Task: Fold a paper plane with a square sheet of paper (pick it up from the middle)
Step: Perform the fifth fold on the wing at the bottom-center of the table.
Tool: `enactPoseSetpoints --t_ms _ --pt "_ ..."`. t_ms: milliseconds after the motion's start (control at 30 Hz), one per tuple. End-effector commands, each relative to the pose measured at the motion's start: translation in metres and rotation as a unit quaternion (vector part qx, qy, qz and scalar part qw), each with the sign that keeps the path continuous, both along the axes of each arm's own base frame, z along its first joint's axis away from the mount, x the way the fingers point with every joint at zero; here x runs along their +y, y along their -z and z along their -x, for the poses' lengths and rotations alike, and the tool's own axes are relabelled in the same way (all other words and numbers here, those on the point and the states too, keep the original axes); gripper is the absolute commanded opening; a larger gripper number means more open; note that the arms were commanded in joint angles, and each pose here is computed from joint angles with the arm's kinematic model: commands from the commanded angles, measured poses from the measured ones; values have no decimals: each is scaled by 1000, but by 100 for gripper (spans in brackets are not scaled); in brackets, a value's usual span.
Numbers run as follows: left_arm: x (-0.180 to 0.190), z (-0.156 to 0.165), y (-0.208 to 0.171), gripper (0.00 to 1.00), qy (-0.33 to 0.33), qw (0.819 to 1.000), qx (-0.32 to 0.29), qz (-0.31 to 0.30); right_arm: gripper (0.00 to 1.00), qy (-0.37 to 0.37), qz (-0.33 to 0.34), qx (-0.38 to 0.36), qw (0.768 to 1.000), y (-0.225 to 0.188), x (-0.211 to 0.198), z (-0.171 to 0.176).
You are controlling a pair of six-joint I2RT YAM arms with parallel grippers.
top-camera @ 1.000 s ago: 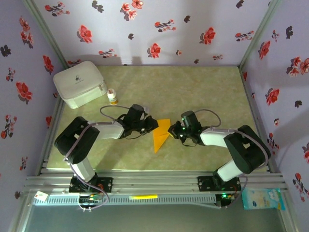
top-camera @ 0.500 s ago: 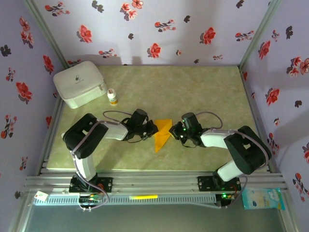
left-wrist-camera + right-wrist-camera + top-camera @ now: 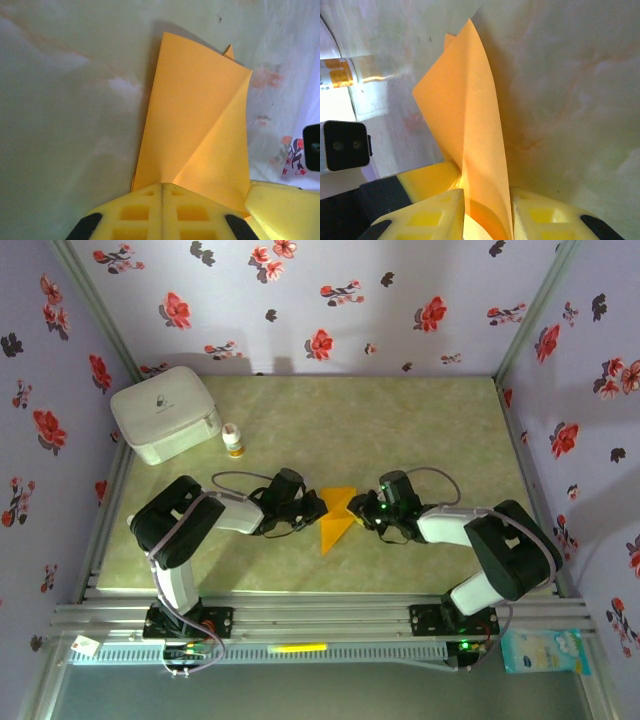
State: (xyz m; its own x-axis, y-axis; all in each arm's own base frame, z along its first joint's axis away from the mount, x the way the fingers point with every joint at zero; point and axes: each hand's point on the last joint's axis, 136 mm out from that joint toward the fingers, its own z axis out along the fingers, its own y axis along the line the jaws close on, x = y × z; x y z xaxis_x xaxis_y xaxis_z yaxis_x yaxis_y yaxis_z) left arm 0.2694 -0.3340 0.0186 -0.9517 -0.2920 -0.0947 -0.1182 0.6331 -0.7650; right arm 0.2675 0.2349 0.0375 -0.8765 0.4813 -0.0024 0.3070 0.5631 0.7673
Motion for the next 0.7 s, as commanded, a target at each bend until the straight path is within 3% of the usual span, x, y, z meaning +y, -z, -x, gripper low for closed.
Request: enactPoseSetpoints --t_ms 0,667 --pt "28 25 49 0 13 996 40 -82 29 -35 -25 -23 999 -10 5 -9" --pt "28 24 46 0 30 995 31 -89 29 -110 -47 -31 992 -6 10 -26"
